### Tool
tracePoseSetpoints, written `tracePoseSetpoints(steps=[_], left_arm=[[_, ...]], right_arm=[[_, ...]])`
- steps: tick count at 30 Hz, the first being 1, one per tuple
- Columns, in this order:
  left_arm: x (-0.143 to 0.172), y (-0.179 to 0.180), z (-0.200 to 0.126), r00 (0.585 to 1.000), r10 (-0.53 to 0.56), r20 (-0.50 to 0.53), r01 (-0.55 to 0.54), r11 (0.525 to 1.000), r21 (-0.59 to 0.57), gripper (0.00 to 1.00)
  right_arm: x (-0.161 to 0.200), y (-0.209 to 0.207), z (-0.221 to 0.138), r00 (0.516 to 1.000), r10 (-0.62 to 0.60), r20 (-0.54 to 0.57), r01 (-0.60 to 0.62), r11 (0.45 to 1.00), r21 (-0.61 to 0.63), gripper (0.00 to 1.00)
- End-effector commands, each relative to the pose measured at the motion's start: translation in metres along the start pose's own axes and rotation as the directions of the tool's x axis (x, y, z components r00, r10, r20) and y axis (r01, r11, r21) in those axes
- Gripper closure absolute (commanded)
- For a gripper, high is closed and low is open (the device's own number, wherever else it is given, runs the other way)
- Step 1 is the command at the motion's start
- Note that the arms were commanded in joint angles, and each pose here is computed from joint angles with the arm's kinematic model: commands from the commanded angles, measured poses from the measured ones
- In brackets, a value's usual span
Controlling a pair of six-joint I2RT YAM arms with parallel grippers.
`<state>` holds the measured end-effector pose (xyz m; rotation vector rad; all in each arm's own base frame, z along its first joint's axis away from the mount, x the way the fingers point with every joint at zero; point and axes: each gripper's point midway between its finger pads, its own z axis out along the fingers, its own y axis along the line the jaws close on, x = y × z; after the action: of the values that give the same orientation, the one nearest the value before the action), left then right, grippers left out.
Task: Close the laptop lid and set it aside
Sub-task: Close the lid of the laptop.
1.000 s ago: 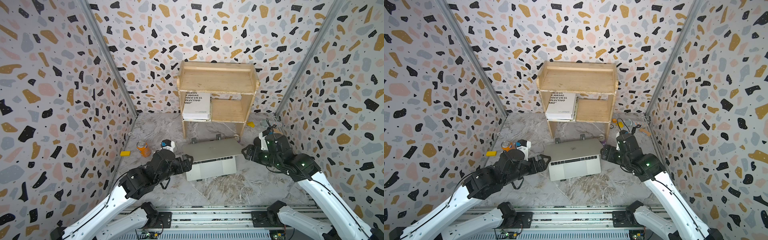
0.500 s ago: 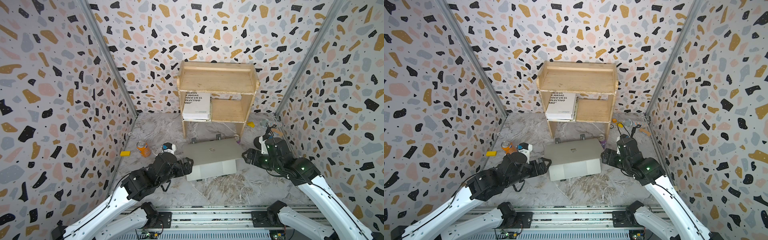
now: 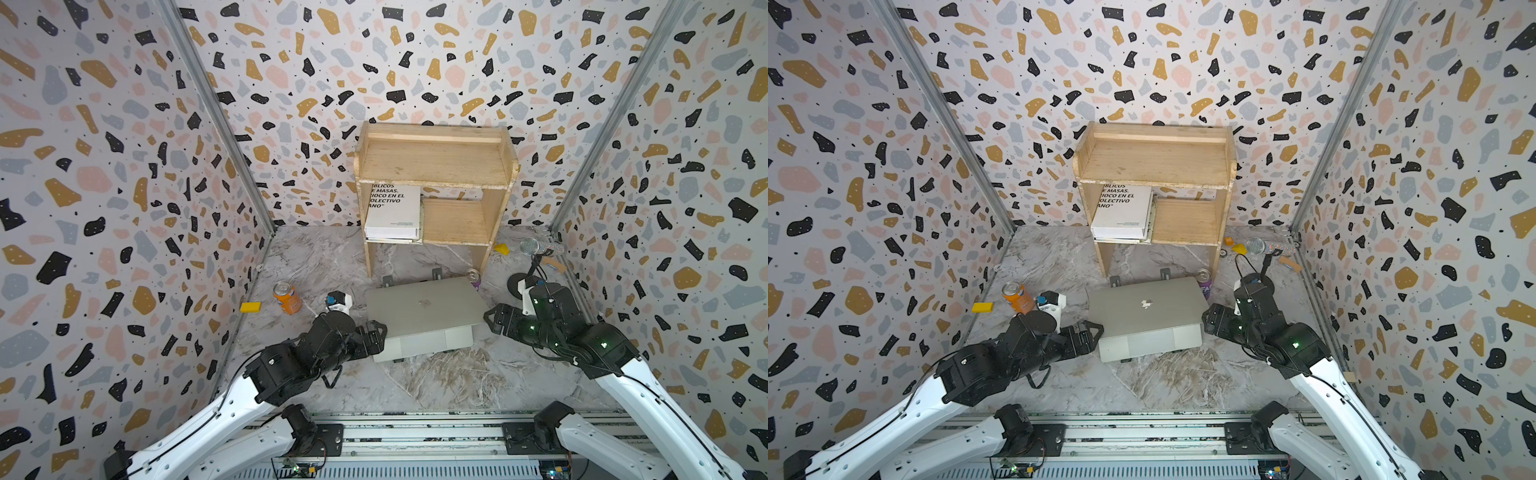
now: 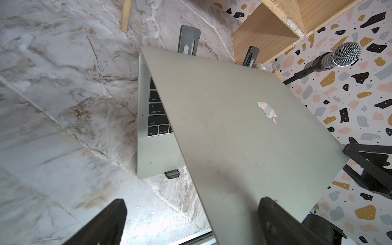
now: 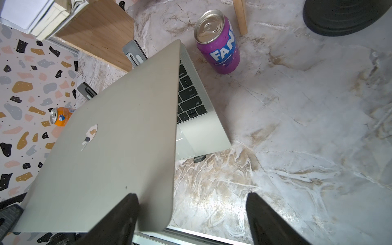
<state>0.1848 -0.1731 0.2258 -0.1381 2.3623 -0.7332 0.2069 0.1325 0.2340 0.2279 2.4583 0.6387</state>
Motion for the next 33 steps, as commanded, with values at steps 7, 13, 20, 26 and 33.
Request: tracePoseSetpoints(steps=[7,13,20,26,33], left_arm=[[0.011,0.014,0.003,1.000,0.005,-0.012,-0.005,0.999,-0.035,0.02],[0.012,0.015,0.004,1.000,0.003,-0.014,-0.004,0.999,-0.035,0.02],[0.017,0.020,0.007,1.000,0.000,-0.020,-0.001,0.999,-0.043,0.02],[0.019,0.023,0.008,1.000,-0.003,-0.019,0.002,0.999,-0.045,0.02],[0.023,0.027,0.013,1.000,-0.005,-0.027,0.003,0.998,-0.058,0.02]], right_arm=[[0.015,-0.010,0.003,0.999,0.008,-0.036,-0.008,1.000,0.019,0.16],[0.020,-0.012,0.007,0.999,0.010,-0.047,-0.009,1.000,0.021,0.15],[0.026,-0.016,0.015,0.998,0.014,-0.067,-0.013,1.000,0.025,0.14],[0.028,-0.017,0.017,0.998,0.014,-0.068,-0.012,1.000,0.024,0.14],[0.031,-0.019,0.022,0.997,0.014,-0.075,-0.012,1.000,0.027,0.11]])
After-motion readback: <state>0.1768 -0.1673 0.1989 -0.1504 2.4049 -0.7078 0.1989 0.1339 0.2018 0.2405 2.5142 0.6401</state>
